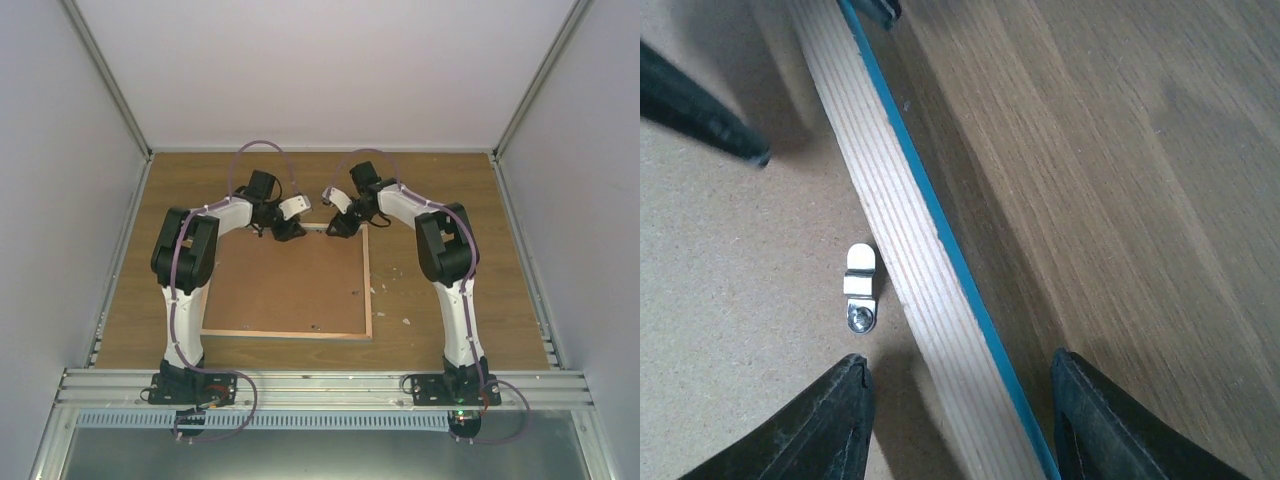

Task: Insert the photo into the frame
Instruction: Install the photo frame at the center of the board.

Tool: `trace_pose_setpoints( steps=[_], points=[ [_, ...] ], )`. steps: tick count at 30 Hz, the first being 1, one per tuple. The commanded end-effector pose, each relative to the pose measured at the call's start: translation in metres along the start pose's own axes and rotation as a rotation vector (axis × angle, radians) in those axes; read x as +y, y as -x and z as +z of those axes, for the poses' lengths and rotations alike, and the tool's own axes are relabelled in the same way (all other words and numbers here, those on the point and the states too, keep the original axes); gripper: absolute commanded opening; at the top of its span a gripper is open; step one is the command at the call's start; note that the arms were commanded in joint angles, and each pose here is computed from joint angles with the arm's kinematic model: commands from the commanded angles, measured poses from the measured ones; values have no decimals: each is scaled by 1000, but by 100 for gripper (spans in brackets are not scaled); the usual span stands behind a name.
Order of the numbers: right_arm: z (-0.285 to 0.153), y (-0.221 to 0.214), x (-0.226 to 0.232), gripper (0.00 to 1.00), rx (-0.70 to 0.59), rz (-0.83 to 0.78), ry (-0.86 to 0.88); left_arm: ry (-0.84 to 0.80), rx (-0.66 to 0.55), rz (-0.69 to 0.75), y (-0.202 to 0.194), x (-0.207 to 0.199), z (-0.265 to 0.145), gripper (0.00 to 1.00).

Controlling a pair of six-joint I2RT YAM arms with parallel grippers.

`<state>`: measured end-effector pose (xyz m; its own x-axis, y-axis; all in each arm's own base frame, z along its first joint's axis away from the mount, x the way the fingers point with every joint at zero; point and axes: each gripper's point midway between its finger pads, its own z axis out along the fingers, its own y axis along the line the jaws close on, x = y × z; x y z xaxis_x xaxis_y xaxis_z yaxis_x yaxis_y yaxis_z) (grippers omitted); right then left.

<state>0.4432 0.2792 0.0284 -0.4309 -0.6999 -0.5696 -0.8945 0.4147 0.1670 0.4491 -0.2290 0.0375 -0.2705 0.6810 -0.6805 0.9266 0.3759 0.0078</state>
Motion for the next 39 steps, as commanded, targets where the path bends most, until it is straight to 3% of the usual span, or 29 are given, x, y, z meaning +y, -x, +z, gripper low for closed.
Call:
trace_pose_setpoints(
  steps=[1, 15, 24, 29, 39],
  points=[
    [12, -29, 5, 50, 59, 115, 82, -37, -111, 97, 40, -28, -2, 53],
    [-4, -17, -2, 43, -22, 175, 146, -69, -106, 209, 44, -18, 18, 45],
    [-2, -17, -1, 43, -26, 182, 159, -12, 0, 214, 31, -13, 39, 42],
    [-4, -11, 5, 51, -70, 181, 172, 38, 52, 224, 18, -9, 43, 42],
    [8, -10, 16, 55, -120, 137, 124, 87, 119, 253, -1, -11, 47, 38]
  ],
)
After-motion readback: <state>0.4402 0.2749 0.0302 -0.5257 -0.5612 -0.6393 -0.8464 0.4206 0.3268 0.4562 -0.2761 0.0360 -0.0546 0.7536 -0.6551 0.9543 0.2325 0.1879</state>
